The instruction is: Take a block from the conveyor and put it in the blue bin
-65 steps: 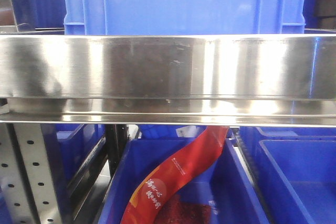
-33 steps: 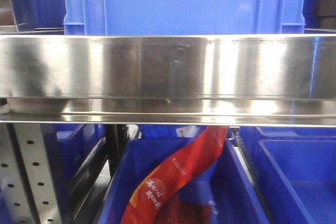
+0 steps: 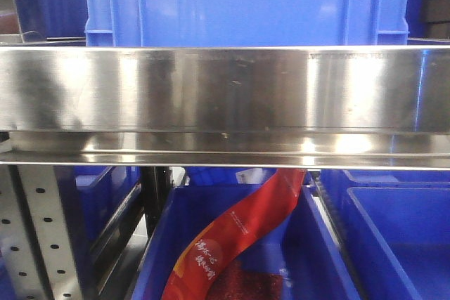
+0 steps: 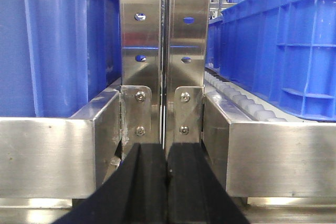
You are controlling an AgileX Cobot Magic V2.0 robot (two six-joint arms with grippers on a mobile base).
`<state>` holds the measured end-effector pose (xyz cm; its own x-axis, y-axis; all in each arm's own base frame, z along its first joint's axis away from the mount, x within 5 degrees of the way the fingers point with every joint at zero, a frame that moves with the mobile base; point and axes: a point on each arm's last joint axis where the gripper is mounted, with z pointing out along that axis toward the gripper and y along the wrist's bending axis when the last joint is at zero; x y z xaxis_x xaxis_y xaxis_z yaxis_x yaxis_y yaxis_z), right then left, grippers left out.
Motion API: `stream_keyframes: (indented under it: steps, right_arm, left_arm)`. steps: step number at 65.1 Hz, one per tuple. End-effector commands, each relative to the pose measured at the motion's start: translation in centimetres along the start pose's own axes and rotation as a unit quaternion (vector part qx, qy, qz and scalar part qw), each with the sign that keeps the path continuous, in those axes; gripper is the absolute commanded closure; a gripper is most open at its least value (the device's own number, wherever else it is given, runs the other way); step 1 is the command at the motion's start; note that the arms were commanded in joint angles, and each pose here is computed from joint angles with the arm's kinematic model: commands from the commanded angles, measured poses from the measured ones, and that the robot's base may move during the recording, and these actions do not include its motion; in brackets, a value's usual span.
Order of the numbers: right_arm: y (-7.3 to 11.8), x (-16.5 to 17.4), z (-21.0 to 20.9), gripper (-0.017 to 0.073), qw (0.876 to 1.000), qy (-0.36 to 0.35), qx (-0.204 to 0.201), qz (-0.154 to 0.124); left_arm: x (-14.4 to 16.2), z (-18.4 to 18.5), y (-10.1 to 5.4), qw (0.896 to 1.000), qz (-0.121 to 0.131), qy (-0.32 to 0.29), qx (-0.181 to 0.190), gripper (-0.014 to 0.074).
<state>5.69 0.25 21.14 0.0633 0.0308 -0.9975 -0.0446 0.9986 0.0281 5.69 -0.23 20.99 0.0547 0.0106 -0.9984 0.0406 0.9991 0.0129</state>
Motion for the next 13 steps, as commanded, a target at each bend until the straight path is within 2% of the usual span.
stream_keyframes:
  steps: [1, 13]
  right_arm:
    - [-0.04, -0.26, -0.07, 0.0721, 1.000, -0.015, 0.003, -0.005]
    - [-0.04, -0.26, -0.07, 0.0721, 1.000, -0.015, 0.003, -0.005]
  left_arm:
    - [-0.16, -0.05, 0.00, 1.000, 0.001, -0.007, 0.000, 0.0704]
    - [-0.16, -0.05, 0.00, 1.000, 0.001, -0.007, 0.000, 0.0704]
